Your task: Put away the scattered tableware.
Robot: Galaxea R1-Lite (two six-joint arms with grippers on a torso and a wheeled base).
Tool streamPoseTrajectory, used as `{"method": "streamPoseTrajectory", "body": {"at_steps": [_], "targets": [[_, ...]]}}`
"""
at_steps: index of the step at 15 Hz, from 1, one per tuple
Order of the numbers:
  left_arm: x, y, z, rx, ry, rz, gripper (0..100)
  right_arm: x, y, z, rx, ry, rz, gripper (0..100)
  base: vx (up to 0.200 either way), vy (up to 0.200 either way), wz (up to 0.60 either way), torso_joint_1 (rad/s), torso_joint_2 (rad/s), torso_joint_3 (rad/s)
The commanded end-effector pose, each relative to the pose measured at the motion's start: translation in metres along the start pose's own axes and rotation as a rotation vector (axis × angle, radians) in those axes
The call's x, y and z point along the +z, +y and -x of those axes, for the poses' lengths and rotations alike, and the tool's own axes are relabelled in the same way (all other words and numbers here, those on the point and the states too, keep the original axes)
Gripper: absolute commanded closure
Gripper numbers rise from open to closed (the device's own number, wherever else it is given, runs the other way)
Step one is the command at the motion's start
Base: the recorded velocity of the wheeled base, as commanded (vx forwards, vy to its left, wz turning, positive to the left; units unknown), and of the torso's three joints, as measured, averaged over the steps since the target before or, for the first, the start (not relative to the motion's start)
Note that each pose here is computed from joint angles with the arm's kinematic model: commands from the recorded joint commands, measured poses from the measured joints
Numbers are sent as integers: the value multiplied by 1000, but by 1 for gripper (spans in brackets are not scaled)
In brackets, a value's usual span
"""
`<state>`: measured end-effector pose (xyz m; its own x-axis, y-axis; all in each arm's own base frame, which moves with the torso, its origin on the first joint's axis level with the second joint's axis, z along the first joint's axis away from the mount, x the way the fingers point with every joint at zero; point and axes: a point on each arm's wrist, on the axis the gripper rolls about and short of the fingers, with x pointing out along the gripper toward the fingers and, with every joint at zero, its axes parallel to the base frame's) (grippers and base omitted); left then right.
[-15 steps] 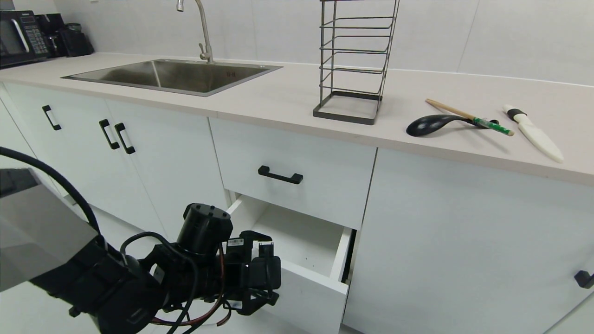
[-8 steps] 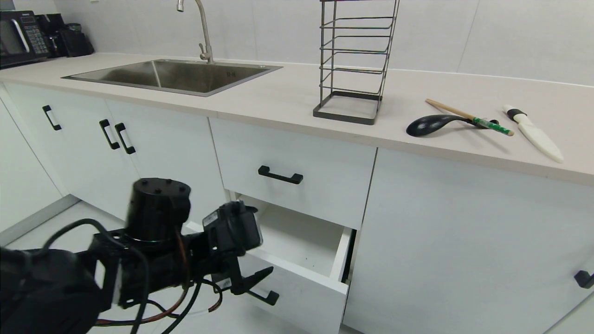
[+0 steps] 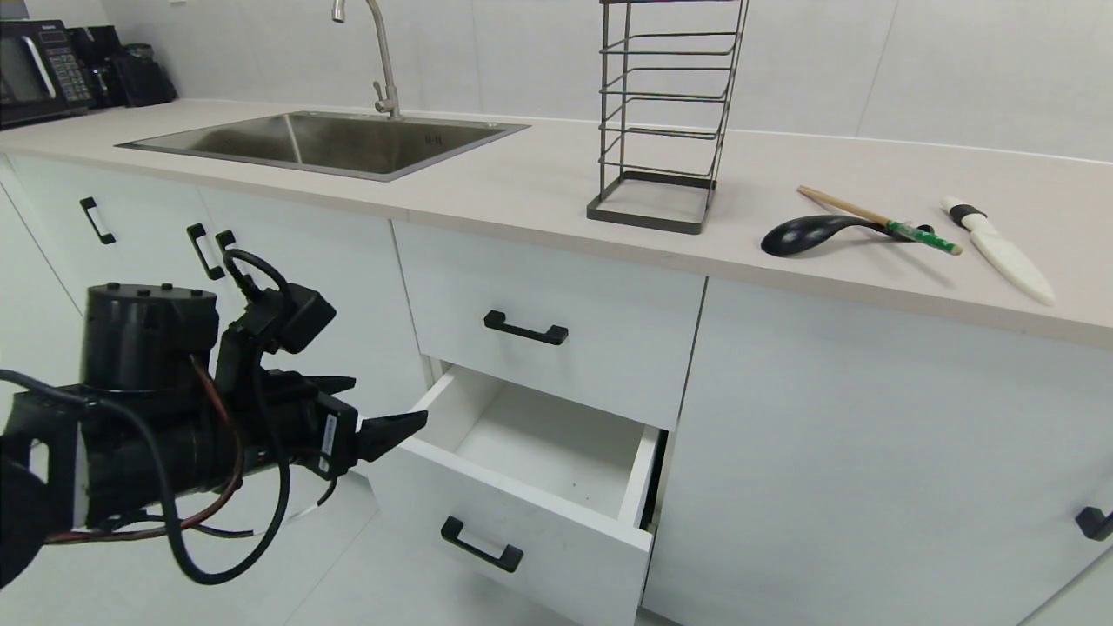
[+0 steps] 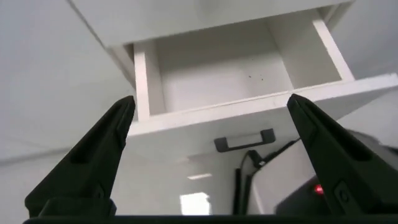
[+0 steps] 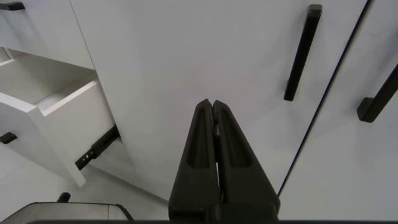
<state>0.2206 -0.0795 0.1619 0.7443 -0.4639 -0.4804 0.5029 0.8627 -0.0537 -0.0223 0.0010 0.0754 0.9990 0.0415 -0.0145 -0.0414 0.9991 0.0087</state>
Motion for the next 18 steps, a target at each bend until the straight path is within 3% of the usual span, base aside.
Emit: {"method": "streamPoseTrajectory", "body": {"at_steps": [1, 2, 4, 5, 7, 8, 12, 18], "targets": [[1, 5, -33, -37, 78, 124, 0, 0, 0, 0, 0, -1, 0, 100, 0, 0, 0, 0, 0, 0], [3, 11, -49, -33, 100, 174, 0, 0, 0, 0, 0, -1, -1, 100, 0, 0, 0, 0, 0, 0], [-4, 15, -71, -28, 156, 190, 0, 0, 0, 0, 0, 1, -1, 100, 0, 0, 0, 0, 0, 0], [-6, 14, -73, -29, 163, 188, 0, 0, 0, 0, 0, 1, -1, 100, 0, 0, 0, 0, 0, 0], [-25, 15, -99, 22, 253, 143, 0, 0, 0, 0, 0, 1, -1, 100, 0, 0, 0, 0, 0, 0], [-29, 16, -102, 44, 268, 132, 0, 0, 0, 0, 0, -1, -1, 100, 0, 0, 0, 0, 0, 0], [-33, 13, -112, 93, 282, 117, 0, 0, 0, 0, 0, -1, -1, 100, 0, 0, 0, 0, 0, 0], [-32, 13, -114, 93, 245, 106, 0, 0, 0, 0, 0, 1, -1, 100, 0, 0, 0, 0, 0, 0]]}}
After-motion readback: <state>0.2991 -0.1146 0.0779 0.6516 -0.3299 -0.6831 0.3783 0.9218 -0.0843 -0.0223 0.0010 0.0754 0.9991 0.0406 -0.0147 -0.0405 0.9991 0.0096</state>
